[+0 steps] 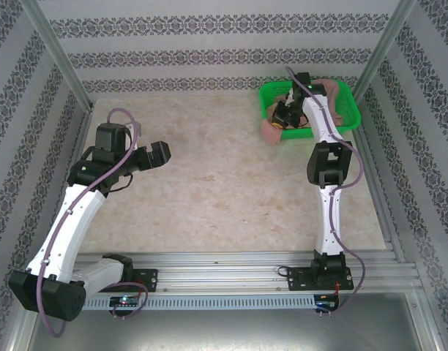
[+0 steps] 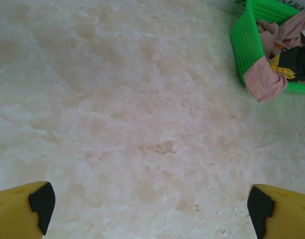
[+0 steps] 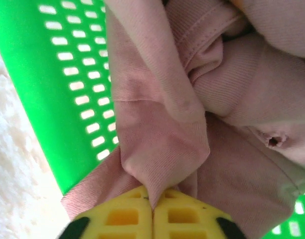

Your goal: Fold and stack the t-shirts

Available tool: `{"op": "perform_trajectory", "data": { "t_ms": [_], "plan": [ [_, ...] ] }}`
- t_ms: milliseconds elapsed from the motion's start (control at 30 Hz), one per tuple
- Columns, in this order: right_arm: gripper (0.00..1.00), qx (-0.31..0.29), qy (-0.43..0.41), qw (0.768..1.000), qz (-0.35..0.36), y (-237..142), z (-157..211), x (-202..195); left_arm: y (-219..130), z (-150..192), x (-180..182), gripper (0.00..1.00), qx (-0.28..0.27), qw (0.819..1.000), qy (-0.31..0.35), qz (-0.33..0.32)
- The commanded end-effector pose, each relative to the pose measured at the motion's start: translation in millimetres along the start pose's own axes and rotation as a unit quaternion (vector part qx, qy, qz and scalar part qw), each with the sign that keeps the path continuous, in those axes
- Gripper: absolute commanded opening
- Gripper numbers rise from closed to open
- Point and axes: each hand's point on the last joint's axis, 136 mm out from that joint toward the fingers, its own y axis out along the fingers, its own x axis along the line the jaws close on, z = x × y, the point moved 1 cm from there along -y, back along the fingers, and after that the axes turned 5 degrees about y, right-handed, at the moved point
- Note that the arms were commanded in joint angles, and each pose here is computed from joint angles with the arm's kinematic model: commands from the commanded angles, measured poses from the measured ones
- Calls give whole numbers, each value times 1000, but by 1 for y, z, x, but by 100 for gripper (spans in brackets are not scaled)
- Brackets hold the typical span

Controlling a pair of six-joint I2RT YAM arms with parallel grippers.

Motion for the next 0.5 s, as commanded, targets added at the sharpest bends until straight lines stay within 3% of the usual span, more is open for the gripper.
{"op": "perform_trajectory", "data": {
  "t_ms": [0,133,233,367,467],
  "plan": [
    [0,-70,-17,997,-19,-55,-16,27,-3,6,6,100,6,1000,1,-8],
    [0,-137,-53,985,-94,-122,-24,74,-6,-1,5,100,-5,1000,-7,0],
    [0,-187,-85,961,-184,-193,-18,122,-7,-15,1,100,-24,999,-24,16],
    [0,-229,-132,894,-361,-307,12,202,-10,-46,-5,100,-57,997,-37,35],
    [0,-234,-162,825,-488,-392,52,252,-12,-73,-13,100,-85,995,-34,51]
  ]
}}
